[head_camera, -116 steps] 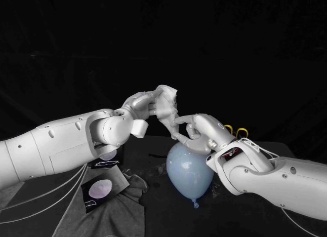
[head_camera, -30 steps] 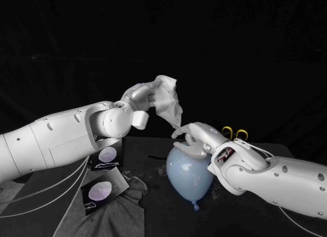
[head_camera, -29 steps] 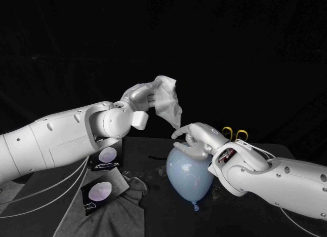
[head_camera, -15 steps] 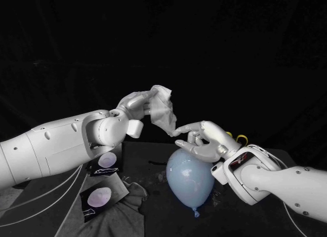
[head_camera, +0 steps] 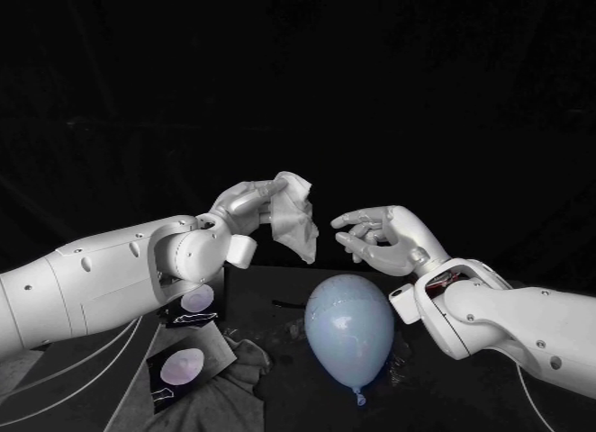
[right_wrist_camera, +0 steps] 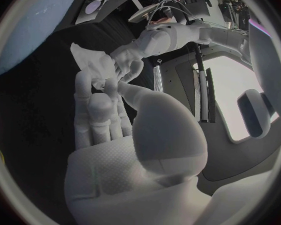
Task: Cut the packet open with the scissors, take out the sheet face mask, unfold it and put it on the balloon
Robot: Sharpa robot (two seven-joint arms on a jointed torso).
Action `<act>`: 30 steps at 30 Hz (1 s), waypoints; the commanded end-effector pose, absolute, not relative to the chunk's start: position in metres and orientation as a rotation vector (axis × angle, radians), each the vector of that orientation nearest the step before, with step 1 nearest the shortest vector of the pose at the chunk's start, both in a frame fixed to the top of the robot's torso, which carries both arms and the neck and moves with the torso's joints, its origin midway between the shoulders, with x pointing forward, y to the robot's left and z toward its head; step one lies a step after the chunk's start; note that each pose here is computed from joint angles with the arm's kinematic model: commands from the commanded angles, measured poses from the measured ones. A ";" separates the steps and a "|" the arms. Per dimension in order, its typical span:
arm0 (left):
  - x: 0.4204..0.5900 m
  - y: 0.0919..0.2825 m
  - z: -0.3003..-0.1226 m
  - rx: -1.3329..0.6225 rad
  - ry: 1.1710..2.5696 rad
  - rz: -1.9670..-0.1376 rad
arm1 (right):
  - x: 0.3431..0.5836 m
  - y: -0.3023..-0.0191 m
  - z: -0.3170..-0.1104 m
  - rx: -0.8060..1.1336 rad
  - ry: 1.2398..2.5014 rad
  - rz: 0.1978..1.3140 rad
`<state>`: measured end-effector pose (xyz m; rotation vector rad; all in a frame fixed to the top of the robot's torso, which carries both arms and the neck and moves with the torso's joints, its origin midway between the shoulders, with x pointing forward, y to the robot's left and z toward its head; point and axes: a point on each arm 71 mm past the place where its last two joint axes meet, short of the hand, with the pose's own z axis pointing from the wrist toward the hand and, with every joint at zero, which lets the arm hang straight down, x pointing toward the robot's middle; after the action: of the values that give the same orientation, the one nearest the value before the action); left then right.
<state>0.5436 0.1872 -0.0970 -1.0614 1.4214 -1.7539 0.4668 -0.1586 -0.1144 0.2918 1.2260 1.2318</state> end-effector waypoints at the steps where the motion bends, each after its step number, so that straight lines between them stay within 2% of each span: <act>1: 0.541 0.183 -0.098 -0.990 1.444 -1.789 | 0.478 -0.162 -0.110 0.383 1.208 1.230; 9: 0.536 0.180 -0.106 -0.978 1.475 -1.805 | 0.499 -0.161 -0.107 0.429 1.215 1.174; 20: 0.533 0.179 -0.114 -0.979 1.505 -1.807 | 0.513 -0.149 -0.108 0.445 1.213 1.141; 25: 0.531 0.177 -0.116 -0.963 1.524 -1.804 | 0.515 -0.142 -0.108 0.428 1.215 1.157; 30: 0.530 0.176 -0.117 -0.948 1.528 -1.792 | 0.509 -0.137 -0.106 0.382 1.226 1.221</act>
<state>0.5318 0.1792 -0.1189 -0.9873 1.5204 -1.7763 0.5116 -0.1412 -0.1078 0.4250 1.2181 1.1701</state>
